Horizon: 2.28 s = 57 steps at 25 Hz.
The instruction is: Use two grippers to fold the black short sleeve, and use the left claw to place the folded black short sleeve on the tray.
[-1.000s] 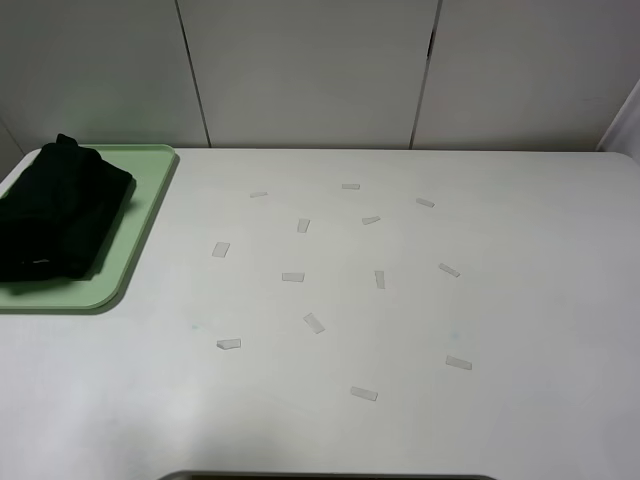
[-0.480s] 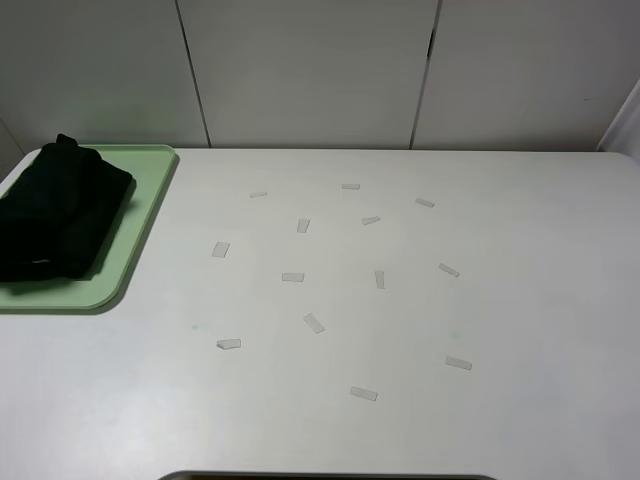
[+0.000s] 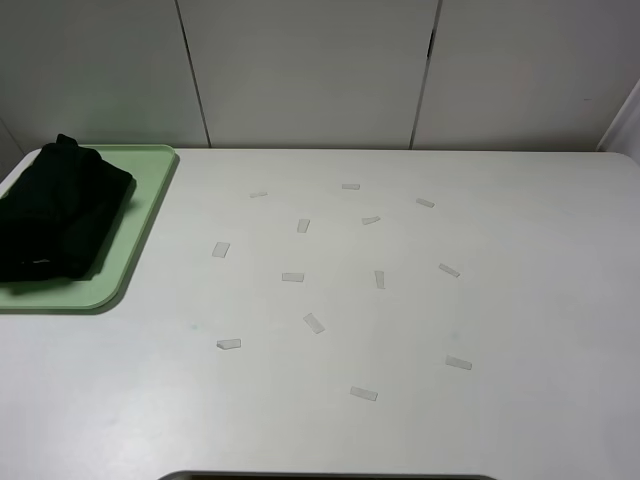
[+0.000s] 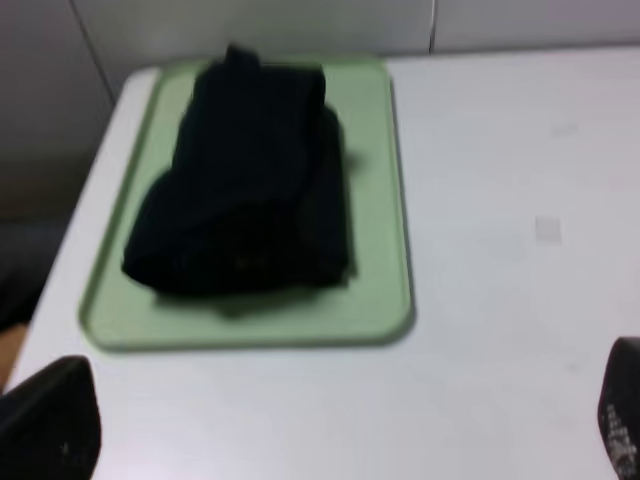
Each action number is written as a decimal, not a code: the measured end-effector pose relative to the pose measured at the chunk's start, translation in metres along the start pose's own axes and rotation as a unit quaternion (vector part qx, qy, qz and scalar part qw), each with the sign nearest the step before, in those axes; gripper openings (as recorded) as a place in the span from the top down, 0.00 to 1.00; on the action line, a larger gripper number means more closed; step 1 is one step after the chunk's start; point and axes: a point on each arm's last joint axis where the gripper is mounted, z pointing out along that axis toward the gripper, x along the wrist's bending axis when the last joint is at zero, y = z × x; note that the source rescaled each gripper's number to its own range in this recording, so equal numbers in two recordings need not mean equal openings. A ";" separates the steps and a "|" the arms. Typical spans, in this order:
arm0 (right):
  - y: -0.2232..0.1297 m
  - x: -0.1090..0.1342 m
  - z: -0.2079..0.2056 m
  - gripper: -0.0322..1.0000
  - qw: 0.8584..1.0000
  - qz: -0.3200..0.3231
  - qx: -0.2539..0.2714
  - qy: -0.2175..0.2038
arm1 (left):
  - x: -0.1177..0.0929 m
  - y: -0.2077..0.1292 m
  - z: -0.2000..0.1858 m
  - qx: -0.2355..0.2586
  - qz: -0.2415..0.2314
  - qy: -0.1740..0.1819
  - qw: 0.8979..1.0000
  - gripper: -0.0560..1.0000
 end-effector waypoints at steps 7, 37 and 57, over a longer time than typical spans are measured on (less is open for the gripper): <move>0.000 0.000 0.000 0.00 1.000 0.000 0.000 0.000 | 0.000 -0.027 0.027 0.077 -0.017 -0.003 0.997 0.00; 0.000 0.000 0.000 0.00 1.000 0.000 0.000 0.000 | 0.004 -0.030 0.035 0.071 0.022 -0.085 0.994 0.01; 0.000 0.000 0.000 0.00 1.000 0.000 0.000 0.000 | 0.005 -0.030 0.035 0.072 0.013 -0.077 0.994 0.01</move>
